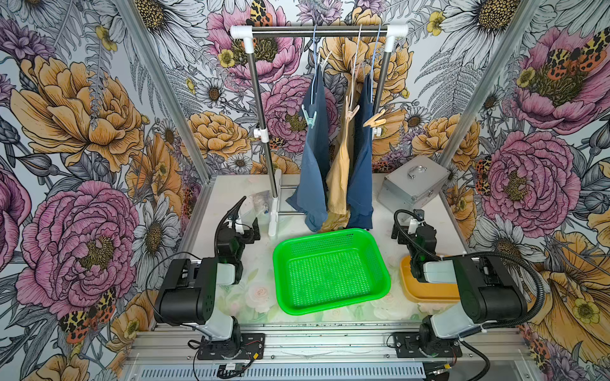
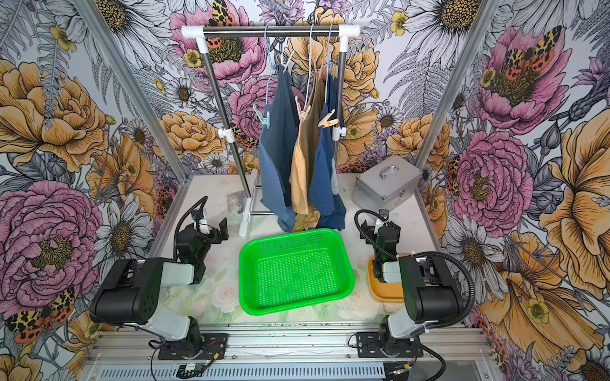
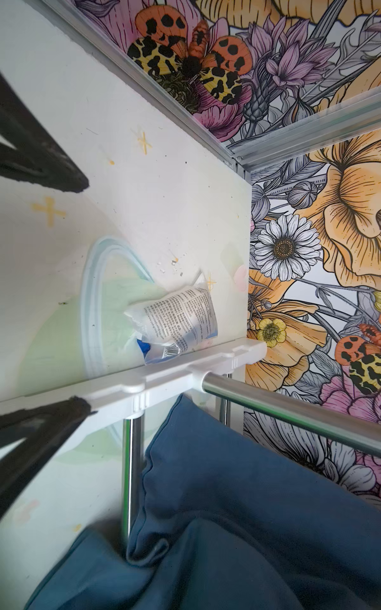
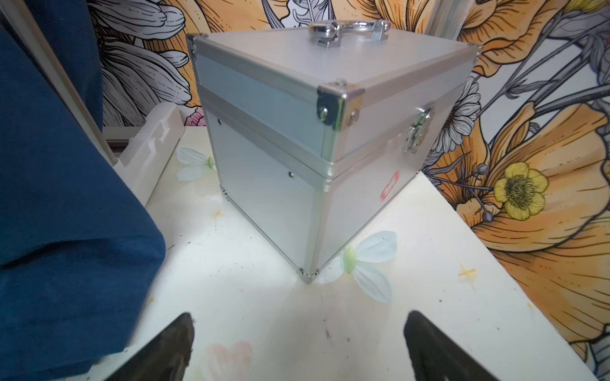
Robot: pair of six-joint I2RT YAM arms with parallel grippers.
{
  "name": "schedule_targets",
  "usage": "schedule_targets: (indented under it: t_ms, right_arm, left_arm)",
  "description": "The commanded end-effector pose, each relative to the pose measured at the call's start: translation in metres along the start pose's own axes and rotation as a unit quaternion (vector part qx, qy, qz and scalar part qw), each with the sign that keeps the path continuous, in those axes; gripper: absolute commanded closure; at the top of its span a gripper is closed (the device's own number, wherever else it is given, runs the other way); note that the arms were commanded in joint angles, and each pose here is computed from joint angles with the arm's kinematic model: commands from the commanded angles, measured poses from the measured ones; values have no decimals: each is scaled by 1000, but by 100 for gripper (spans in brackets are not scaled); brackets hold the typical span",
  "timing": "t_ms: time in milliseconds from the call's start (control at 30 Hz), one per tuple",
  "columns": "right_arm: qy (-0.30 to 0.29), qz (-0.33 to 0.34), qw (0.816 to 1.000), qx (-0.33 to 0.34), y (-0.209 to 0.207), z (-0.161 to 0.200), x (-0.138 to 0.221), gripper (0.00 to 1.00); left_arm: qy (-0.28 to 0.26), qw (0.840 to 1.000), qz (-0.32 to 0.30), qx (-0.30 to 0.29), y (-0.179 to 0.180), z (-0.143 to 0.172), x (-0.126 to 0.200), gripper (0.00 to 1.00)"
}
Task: Remove the clothespins securing t-shirts to the hanger
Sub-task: Pick up the hanger from the clothes rail.
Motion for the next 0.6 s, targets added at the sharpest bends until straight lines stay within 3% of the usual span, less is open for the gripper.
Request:
schedule_targets:
  t_ms: [0, 567]
  right_arm:
    - [-17, -5, 1000, -8, 0, -10, 0, 0]
    - [-17, -4, 1000, -8, 0, -10, 0, 0]
  left_arm:
    - [-11, 1000, 4, -1, 0, -6, -2, 1]
    - [-13, 1000, 18, 11, 3, -6, -3, 1]
Point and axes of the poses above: each gripper's point midway between its finger pads, its own x axis back along the fingers, its own y axis along the line the jaws close on, z = x × y, the point moved 7 cm from there along x, back along the fingers, and after that the axes turned 8 degrees about -x, right-handed, at the moved point
